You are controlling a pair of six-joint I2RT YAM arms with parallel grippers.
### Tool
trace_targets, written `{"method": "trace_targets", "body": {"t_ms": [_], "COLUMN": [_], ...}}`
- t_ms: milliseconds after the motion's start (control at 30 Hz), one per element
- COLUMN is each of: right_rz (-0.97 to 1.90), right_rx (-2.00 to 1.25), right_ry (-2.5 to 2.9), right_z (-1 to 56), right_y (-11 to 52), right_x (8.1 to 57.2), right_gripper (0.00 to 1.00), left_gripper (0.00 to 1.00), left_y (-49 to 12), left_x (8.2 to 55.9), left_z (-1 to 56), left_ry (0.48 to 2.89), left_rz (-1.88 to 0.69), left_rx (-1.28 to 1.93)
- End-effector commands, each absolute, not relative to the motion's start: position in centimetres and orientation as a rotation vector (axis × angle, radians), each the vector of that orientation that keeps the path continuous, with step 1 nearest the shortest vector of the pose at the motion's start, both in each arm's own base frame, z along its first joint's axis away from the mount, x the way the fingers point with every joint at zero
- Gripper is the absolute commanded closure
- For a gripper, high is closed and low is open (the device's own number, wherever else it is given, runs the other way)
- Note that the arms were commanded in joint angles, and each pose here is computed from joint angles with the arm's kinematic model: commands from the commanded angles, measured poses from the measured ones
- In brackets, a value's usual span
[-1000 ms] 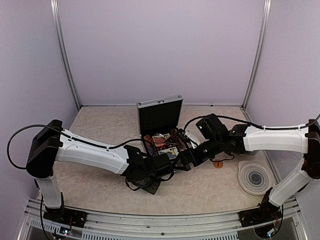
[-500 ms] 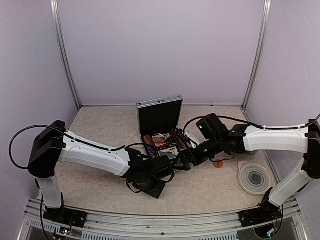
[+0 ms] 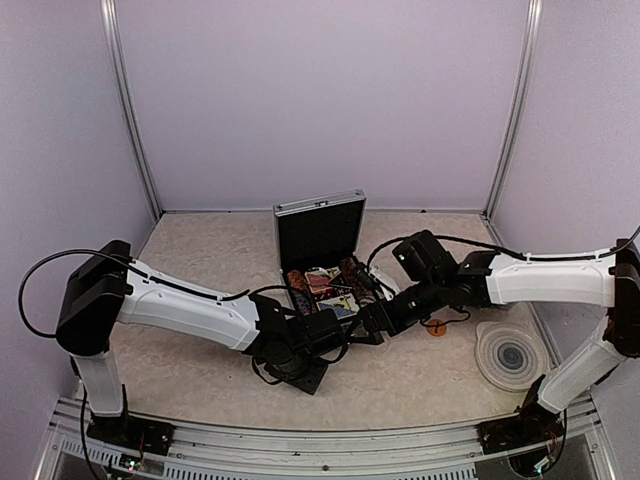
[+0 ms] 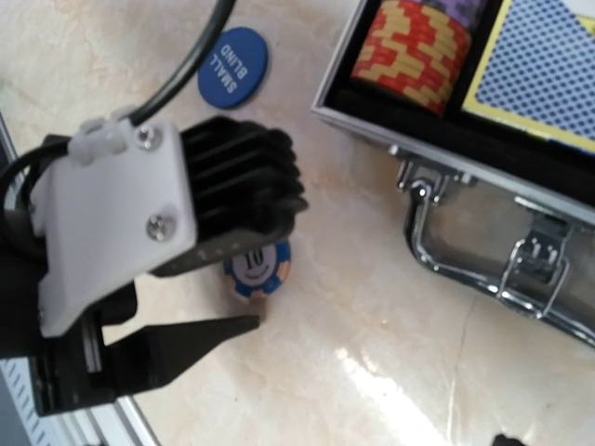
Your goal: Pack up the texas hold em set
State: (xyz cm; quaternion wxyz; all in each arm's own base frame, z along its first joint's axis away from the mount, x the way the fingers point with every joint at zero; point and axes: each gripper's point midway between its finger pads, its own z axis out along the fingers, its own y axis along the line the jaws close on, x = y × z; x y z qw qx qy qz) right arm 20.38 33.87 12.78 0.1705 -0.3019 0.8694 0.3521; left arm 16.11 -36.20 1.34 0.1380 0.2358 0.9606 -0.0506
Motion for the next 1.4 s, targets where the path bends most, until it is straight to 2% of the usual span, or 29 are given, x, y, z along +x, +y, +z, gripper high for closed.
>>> {"method": "trace_targets", "body": {"t_ms": [0,167,500,600,733,967,1367], "right_rz": [1.031,1.041,1.039,1.041,1.032,1.033,1.130], "right_rx": [-0.854,-0.850,-0.869,-0.886,-0.906,-0.905,-0.805], "right_ry": [2.464,2.464,2.466,2.466,2.468,2.476,2.451], "right_z": [13.0,12.7,12.4,12.1,11.5,11.1,12.3], "right_y": [33.6,33.5,33.4,33.5,33.5,33.1,34.0], "right_x": [20.1,19.9,19.6,19.4,19.2,18.8,19.1], "right_gripper": [0.11,0.12,0.13,0.14,0.14,0.14,0.13], "left_gripper": [0.43,0.42,0.49,0.53,0.64,0.69,0.69], "left_y": [-35.6,-35.6,-35.8,-35.9,-36.1,-36.4,-37.6], "left_x": [15.8,16.5,17.2,17.4,17.7,17.7,18.4], "left_z": [-1.1,-1.2,-2.1,-2.5,-2.9,-3.6,-0.9], "left_ry": [2.815,2.807,2.807,2.807,2.805,2.796,2.715], "left_rz": [-0.105,-0.099,-0.085,-0.084,-0.095,-0.092,-0.114], "left_rx": [0.696,0.685,0.683,0.678,0.668,0.679,0.676]}}
